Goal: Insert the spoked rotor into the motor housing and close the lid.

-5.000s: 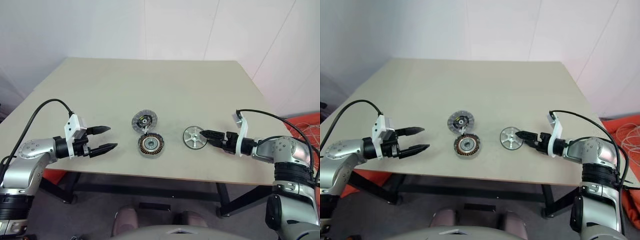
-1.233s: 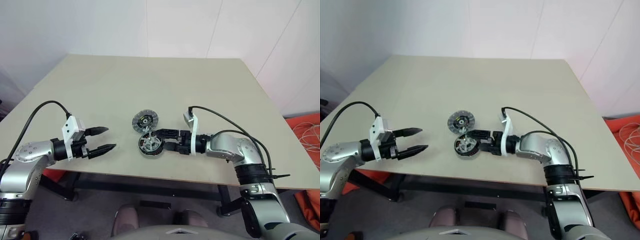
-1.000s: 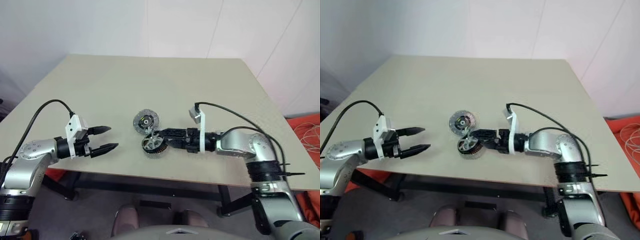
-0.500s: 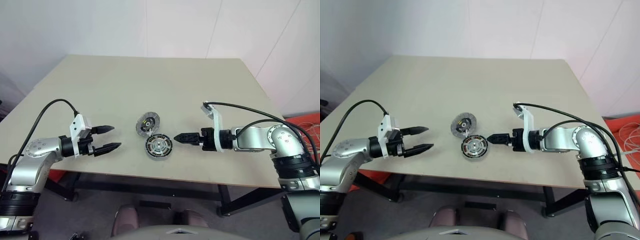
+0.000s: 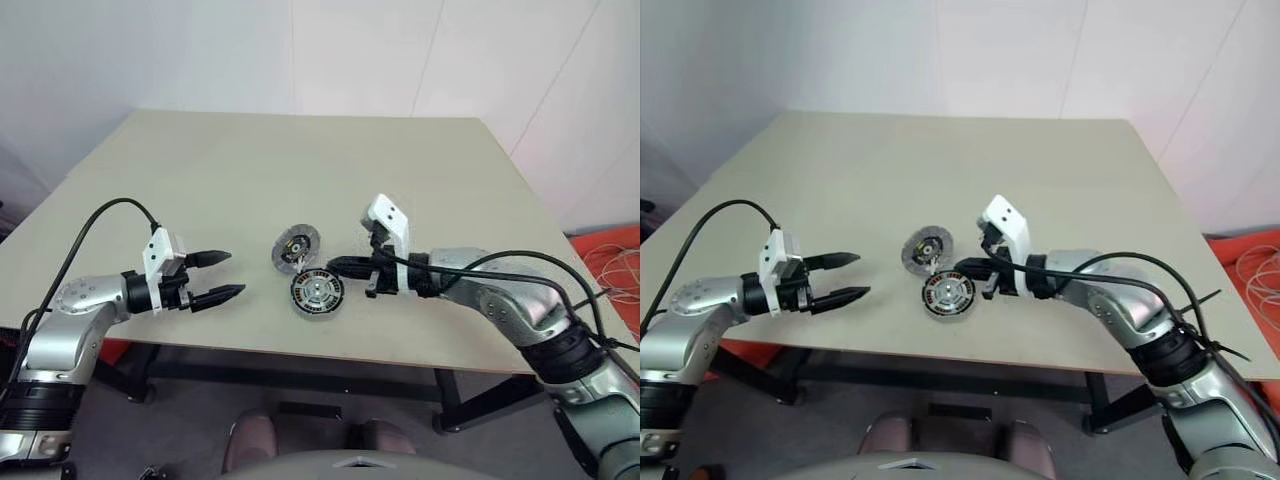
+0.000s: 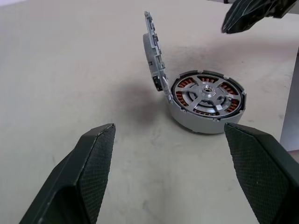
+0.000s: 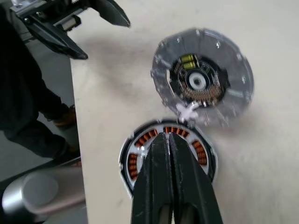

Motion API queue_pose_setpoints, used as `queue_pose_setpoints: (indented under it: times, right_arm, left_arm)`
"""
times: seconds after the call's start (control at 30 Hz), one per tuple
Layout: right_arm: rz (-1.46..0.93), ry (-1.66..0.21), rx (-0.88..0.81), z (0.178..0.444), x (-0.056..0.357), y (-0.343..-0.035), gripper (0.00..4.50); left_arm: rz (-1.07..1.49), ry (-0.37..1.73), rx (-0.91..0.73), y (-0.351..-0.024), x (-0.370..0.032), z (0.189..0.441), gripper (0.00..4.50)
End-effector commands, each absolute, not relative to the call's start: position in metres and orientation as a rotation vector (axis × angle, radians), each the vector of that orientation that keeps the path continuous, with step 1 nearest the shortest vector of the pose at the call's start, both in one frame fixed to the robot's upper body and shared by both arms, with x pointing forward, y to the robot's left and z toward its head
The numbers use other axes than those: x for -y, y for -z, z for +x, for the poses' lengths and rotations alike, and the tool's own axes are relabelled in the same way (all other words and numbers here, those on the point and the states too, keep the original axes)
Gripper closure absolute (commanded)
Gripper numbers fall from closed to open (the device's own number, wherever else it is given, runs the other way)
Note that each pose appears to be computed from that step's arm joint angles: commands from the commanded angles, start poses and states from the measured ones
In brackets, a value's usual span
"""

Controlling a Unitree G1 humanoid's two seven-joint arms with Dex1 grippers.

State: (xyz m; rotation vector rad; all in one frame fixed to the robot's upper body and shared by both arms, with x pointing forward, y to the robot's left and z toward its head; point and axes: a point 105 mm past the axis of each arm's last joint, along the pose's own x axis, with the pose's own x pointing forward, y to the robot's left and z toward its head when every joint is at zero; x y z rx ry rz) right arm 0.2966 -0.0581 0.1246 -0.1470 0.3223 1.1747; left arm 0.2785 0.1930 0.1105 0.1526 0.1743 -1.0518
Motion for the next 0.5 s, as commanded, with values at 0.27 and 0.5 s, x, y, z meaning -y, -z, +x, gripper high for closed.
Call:
queue_pose_setpoints:
  times: [0.27, 0.5]
  right_arm:
    - [-0.165, -1.289, -0.309, 0.303, 0.035, -0.106, 4.49]
    - [-0.245, -1.299, -0.546, 0.291, 0.053, -0.039, 4.49]
  left_arm:
    - [0.177, 1.044, -0.128, -0.121, -0.19, 0.279, 0.55]
    - [0.172, 1.042, -0.119, -0.122, -0.185, 0.28, 0.55]
